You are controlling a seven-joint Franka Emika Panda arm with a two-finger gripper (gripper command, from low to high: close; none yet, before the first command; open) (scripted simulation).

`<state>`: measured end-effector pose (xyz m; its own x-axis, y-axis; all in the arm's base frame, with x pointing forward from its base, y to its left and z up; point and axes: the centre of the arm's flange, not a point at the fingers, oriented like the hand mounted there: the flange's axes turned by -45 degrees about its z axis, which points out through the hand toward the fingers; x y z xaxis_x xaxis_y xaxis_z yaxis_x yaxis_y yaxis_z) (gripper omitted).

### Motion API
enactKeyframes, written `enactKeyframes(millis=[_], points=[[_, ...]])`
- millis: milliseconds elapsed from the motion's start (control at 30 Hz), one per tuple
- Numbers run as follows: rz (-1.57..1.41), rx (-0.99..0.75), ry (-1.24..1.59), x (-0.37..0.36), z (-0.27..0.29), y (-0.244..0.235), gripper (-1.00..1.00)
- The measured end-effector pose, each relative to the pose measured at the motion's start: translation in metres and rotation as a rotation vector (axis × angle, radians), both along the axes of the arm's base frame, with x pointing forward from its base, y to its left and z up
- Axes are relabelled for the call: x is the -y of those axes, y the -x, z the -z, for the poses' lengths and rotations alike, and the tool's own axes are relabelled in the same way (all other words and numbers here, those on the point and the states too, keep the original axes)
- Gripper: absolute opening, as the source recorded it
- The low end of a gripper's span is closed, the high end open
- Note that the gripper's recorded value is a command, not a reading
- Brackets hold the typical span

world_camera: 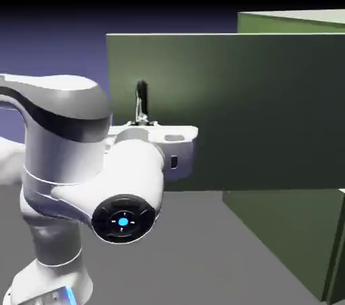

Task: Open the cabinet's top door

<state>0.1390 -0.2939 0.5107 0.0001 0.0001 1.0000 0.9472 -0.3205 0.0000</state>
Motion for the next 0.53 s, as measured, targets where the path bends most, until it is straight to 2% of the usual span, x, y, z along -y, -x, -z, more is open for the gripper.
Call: enactKeyframes(millis=[533], points=[[-0.275,0.0,0.0,0.125,0.0,-0.017,-1.0]])
